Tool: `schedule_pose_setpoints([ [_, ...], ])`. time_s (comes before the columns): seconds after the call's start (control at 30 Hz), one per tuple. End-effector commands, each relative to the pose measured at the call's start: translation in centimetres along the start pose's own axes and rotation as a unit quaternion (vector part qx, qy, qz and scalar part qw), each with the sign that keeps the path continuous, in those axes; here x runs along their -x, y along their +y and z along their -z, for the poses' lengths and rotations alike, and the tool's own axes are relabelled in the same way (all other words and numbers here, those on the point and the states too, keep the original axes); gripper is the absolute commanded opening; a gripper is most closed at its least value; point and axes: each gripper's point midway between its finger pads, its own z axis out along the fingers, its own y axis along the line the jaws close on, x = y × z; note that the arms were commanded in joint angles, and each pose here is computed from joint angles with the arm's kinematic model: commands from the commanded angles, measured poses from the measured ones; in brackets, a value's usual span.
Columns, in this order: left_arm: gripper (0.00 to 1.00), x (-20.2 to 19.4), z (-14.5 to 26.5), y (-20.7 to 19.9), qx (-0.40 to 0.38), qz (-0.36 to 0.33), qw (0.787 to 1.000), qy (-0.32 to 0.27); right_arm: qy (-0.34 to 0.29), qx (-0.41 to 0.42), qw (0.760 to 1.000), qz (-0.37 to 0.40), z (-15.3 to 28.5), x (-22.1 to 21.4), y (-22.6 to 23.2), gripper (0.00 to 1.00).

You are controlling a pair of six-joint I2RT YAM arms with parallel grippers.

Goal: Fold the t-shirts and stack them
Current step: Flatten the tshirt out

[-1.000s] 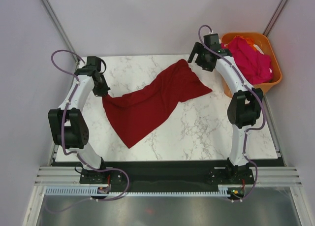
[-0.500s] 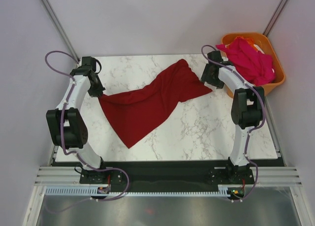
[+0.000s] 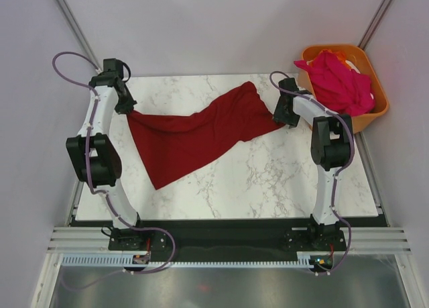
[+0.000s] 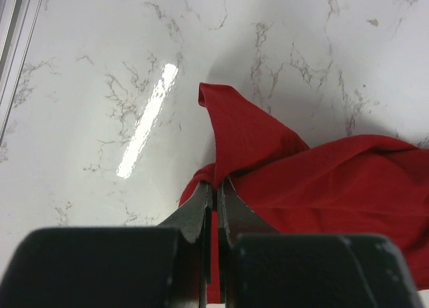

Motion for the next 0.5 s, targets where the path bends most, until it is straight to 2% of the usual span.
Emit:
schedule_pose_setpoints([
  [0.0, 0.02, 0.8, -0.6, -0.1, 0.009, 0.005, 1.0, 0.002, 0.005, 0.008, 1.0, -0.001, -1.5, -0.1, 0.9, 0.63],
  [0.07, 0.02, 1.0, -1.0, -0.2, 0.009, 0.004, 1.0, 0.004, 0.003, 0.007, 1.0, 0.0, -1.6, 0.0, 0.9, 0.59],
  [0.1, 0.02, 0.7, -1.7, -0.3, 0.01, 0.003, 1.0, 0.011, 0.005, 0.01, 1.0, 0.001, -1.7, 0.0, 1.0, 0.45],
  [0.13, 0.02, 0.7, -1.8, -0.5, 0.008, 0.002, 1.0, 0.012, 0.007, 0.012, 1.0, 0.002, -1.8, -0.2, 1.1, 0.38],
  [0.17, 0.07, 0.7, -2.0, -0.5, 0.007, 0.0, 1.0, 0.015, 0.013, 0.022, 1.0, 0.001, -1.8, -0.5, 1.4, 0.32],
  [0.2, 0.13, 0.6, -2.1, -0.6, 0.005, -0.001, 1.0, 0.017, 0.018, 0.025, 1.0, 0.002, -1.9, -0.9, 1.3, 0.18],
  [0.23, 0.26, 0.5, -2.0, -0.6, 0.004, -0.001, 1.0, 0.018, 0.02, 0.031, 0.999, 0.001, -2.0, -1.1, 1.6, 0.12],
  [0.27, 0.34, 0.5, -1.6, -0.5, 0.006, -0.002, 1.0, 0.015, 0.022, 0.037, 0.999, 0.0, -1.8, -1.3, 1.7, 0.03],
  [0.3, 0.42, 0.4, -1.3, -0.3, 0.011, -0.001, 1.0, 0.011, 0.029, 0.04, 0.999, 0.0, -1.8, -1.9, 1.6, 0.0],
  [0.33, 0.56, 0.2, -0.4, 0.1, 0.024, -0.001, 1.0, 0.002, 0.025, 0.049, 0.998, -0.001, -1.6, -1.9, 1.9, 0.0],
  [0.4, 0.6, -1.5, 0.3, 1.3, 0.044, 0.006, 0.999, 0.017, 0.026, 0.065, 0.998, -0.002, -0.7, -2.3, 2.4, 0.0],
  [0.47, 0.64, -2.2, 2.8, 1.6, 0.03, 0.026, 0.999, 0.004, 0.012, 0.08, 0.997, -0.011, 0.4, -1.7, 3.0, 0.0],
])
